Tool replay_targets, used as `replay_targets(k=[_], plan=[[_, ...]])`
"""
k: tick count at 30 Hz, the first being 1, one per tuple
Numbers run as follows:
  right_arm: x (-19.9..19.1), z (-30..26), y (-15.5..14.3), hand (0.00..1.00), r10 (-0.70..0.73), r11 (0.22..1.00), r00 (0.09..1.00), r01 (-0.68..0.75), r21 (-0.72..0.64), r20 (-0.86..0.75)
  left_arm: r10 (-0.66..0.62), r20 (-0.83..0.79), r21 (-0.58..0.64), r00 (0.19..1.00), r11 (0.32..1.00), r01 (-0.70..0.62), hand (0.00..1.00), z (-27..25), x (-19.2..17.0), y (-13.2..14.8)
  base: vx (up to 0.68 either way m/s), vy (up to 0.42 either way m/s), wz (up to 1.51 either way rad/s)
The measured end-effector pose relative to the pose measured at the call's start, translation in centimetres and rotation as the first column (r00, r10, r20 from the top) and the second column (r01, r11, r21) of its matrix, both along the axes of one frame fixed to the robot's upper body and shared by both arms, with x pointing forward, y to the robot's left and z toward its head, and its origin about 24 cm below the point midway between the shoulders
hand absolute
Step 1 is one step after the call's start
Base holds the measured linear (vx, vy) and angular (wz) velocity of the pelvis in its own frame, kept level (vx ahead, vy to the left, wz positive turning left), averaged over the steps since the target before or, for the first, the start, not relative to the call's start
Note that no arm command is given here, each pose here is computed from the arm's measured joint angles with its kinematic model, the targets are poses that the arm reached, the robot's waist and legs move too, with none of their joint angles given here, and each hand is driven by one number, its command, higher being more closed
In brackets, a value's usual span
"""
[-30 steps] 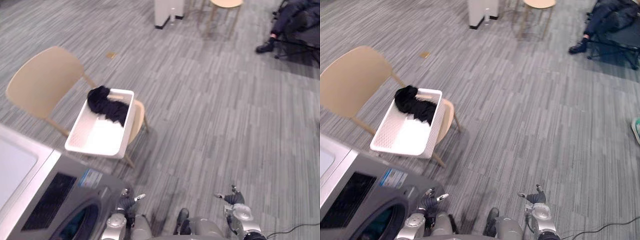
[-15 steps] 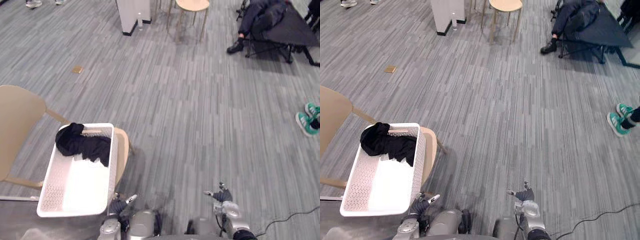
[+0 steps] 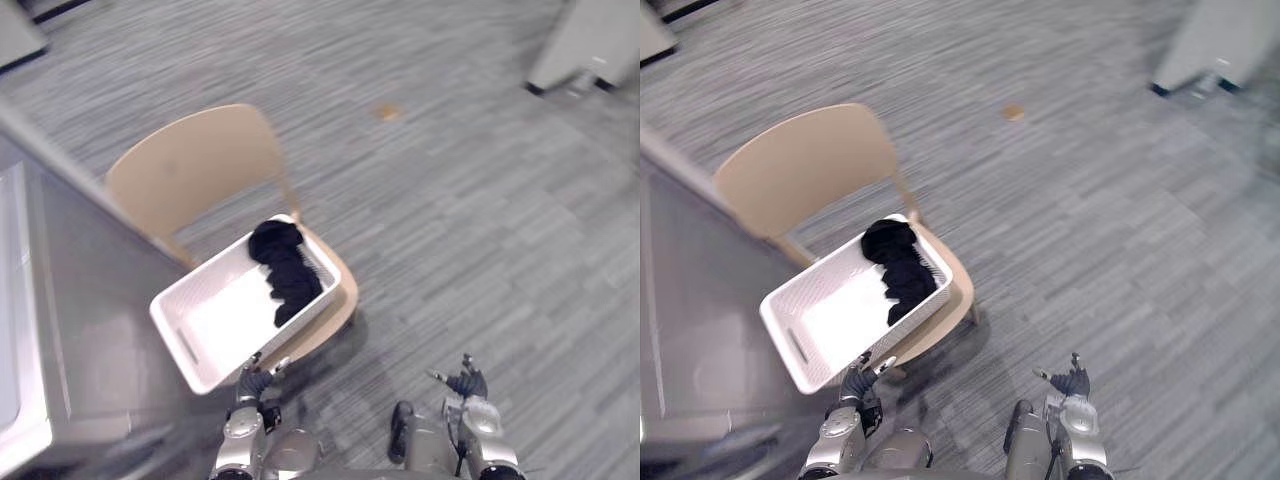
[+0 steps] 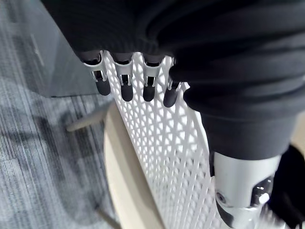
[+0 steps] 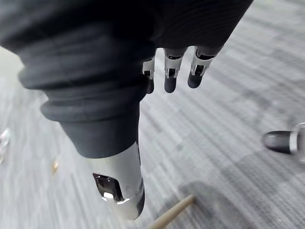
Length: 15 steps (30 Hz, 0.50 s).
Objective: Pick up the laundry basket with both hands and put the clothes into the washing machine.
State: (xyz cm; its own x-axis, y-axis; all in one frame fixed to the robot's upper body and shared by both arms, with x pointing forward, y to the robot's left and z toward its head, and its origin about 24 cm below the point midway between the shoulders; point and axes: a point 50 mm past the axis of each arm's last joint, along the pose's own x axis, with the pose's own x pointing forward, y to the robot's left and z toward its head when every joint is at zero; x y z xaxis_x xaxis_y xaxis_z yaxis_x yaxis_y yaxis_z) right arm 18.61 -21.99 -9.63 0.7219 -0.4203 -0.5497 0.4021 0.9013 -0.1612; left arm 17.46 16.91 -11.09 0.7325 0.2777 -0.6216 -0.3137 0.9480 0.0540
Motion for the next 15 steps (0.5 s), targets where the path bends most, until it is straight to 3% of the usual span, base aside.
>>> replay_targets(k=[6,15], plan=[[1.8,0.9,-0.7,0.0,-0.041,0.999,0.998,0.042,-0.007,0.048,0.002,-0.007,0.023,1.0,1.0,-0.002,0.0,-0.1,-1.1,0.7,0.07,0.029,1.62],[1.6,0.7,-1.5,0.0,-0.02,0.997,1.0,0.02,-0.073,-0.006,-0.046,-0.149,0.084,0.988,0.995,0.059,0.0,-1.9,-4.7,2.6,0.05,0.121,0.3]])
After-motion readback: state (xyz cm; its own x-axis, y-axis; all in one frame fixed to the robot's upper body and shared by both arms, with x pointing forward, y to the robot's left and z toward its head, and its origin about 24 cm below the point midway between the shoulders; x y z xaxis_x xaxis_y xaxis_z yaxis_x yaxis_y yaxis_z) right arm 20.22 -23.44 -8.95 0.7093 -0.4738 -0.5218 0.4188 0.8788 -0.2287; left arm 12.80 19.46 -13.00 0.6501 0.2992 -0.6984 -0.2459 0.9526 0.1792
